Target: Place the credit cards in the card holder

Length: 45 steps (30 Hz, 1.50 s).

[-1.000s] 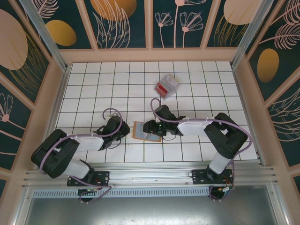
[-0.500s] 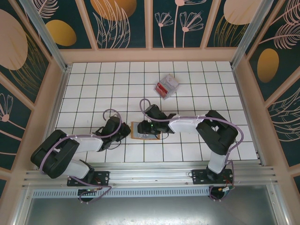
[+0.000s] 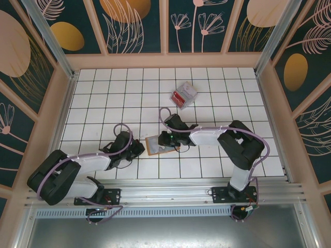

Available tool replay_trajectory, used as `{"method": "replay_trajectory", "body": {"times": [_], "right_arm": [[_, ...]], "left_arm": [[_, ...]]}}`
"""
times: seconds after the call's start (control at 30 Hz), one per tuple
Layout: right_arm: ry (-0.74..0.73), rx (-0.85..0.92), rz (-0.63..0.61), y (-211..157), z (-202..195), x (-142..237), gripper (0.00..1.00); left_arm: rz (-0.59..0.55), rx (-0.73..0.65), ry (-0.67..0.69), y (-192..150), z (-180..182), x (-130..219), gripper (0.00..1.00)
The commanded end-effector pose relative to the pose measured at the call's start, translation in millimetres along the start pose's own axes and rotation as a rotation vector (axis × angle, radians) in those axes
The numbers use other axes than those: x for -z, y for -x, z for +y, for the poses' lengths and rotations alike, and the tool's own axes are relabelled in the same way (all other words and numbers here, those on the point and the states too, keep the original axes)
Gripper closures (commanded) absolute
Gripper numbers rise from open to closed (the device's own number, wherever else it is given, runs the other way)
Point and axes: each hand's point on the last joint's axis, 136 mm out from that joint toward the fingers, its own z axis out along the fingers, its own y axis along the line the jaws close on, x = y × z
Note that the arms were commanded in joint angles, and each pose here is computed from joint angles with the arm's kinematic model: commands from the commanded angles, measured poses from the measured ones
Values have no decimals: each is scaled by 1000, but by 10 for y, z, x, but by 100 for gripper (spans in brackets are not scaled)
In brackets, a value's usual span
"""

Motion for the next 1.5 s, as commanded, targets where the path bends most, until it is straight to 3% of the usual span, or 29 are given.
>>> {"method": "replay_trajectory", "body": {"times": [0.0, 0.1, 0.17, 0.27, 0.33, 0.63, 0.83, 1.0, 1.47], "right_arm": [[26, -29, 2, -11, -57, 59, 85], [69, -33, 5, 11, 4, 85, 86], [102, -24, 4, 16, 74, 114, 85], [133, -16, 18, -22, 132, 147, 75], [145, -18, 21, -40, 141, 167, 74], [190, -45, 42, -81, 165, 123, 91], [233, -82, 42, -63, 137, 153, 100], [271, -124, 26, -40, 80, 202, 100], [279, -157, -41, 29, 18, 216, 100]], "left_arm": [[-5, 14, 44, -26, 97, 83, 92], [-15, 5, -6, 26, -76, 132, 75], [2, 2, -34, 26, -177, 126, 72], [39, 8, -59, -22, -238, 76, 68], [51, 20, -59, -53, -206, 38, 68], [122, 65, -84, -198, -157, -117, 76], [124, 77, -73, -227, -83, -148, 89], [122, 88, -57, -242, -16, -161, 95], [137, 93, -47, -271, 15, -223, 96]]}}
